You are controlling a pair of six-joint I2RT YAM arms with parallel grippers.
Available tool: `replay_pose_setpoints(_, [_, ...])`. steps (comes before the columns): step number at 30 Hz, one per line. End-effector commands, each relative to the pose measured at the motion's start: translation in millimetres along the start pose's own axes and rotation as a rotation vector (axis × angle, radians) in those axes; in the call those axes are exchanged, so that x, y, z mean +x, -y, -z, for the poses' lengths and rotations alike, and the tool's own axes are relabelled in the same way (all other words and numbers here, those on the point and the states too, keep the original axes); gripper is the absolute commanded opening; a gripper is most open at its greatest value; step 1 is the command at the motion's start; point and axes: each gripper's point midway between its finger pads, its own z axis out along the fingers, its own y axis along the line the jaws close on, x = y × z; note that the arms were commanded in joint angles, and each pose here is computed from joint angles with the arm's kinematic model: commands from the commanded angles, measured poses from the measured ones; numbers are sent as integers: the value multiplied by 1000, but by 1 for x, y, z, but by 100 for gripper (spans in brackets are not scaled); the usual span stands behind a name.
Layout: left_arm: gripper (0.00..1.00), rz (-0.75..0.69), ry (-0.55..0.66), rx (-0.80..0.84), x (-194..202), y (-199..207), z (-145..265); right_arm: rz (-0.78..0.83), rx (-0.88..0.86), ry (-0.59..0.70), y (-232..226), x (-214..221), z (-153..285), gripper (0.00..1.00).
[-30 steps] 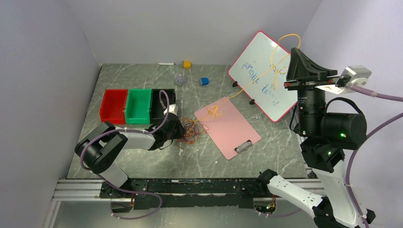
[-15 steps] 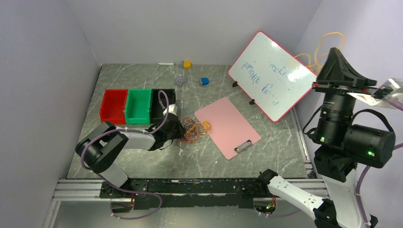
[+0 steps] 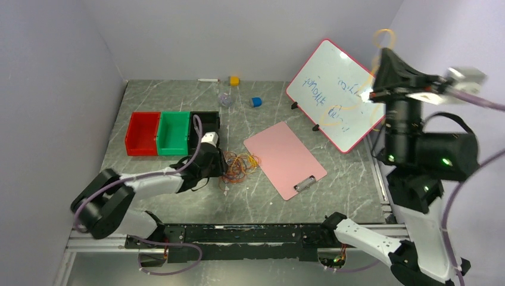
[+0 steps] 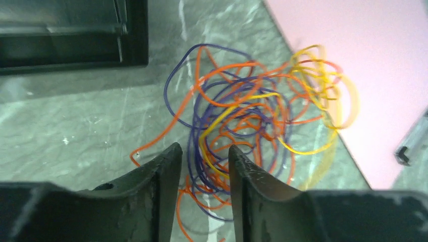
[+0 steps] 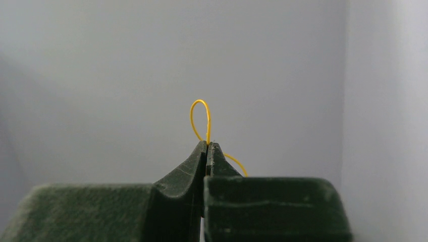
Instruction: Untangle the cables
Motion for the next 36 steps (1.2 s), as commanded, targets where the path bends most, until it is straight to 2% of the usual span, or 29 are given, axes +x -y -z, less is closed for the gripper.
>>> replay_pose_setpoints(1, [49, -51, 73, 30, -30, 11, 34, 4, -219, -192, -64, 69, -11, 0])
replay_pose_setpoints(8, [56, -17, 202, 22, -74, 15, 91, -65, -405, -362, -131, 145, -17, 0])
replay_pose_setpoints(14, [59, 4, 320, -104, -106, -10, 142, -116, -613, -536, -195, 212, -13, 0])
replay_pose_setpoints(21, [61, -16, 433, -214, -148, -32, 201, -218, -788, -668, -255, 271, -8, 0])
replay_pose_setpoints(24, [62, -26, 444, -263, -157, -43, 209, -278, -865, -695, -279, 285, -5, 0])
replay_pose_setpoints(31, [61, 18, 380, -341, -165, -84, 204, -320, -993, -737, -328, 312, 10, 0])
replay_pose_setpoints(36, [60, 25, 374, -410, -161, -107, 202, -327, -1006, -752, -352, 330, 18, 0])
